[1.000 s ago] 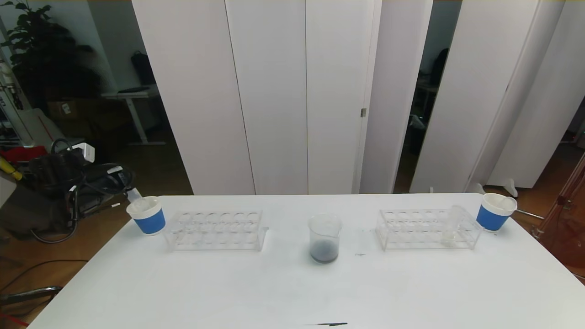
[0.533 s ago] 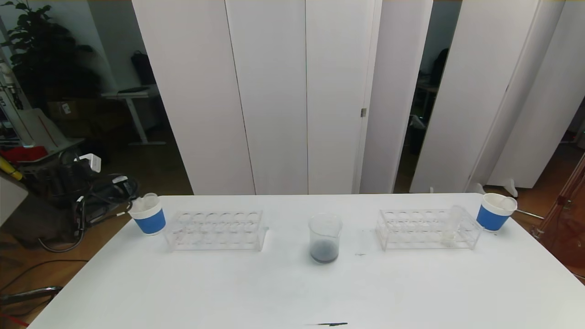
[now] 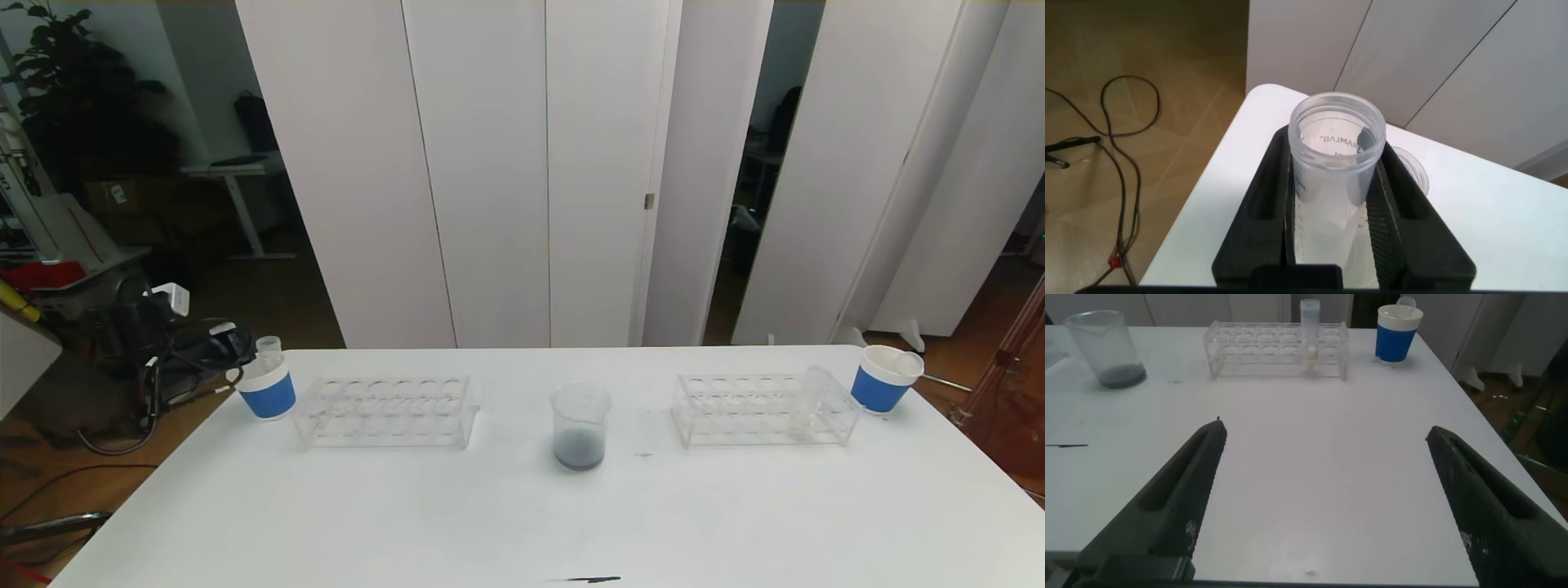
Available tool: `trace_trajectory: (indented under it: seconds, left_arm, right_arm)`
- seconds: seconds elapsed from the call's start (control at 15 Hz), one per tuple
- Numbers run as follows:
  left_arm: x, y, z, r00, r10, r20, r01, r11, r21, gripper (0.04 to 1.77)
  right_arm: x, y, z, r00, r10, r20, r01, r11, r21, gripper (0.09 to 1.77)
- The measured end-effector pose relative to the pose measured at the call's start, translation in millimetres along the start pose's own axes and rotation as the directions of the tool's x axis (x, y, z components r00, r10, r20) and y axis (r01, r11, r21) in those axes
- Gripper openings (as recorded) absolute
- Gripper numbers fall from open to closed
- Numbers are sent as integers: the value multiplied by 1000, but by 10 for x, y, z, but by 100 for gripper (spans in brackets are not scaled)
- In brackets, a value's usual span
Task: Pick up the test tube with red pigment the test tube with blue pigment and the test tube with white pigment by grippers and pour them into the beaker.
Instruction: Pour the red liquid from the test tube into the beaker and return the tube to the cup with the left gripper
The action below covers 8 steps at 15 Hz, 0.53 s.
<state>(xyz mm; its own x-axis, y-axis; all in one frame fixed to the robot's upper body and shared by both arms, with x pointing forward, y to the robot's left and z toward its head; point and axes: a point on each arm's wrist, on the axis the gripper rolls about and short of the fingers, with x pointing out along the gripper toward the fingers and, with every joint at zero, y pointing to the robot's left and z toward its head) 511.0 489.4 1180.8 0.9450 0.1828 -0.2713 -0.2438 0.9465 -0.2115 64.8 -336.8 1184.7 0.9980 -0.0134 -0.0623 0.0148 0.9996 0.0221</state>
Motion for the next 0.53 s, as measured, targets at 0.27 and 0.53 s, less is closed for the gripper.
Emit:
trace_trajectory:
  seconds: [0.27,0.53]
  left_arm:
    - [2,-11,16,1000,-8,25,8,1000,6,66]
    - [-2,-11,8,1000,-11,20,10,1000,10,173]
  right_arm:
    - [0,0,0,1000,0,0,0,1000,0,175]
    - [0,0,0,1000,0,0,0,1000,0,175]
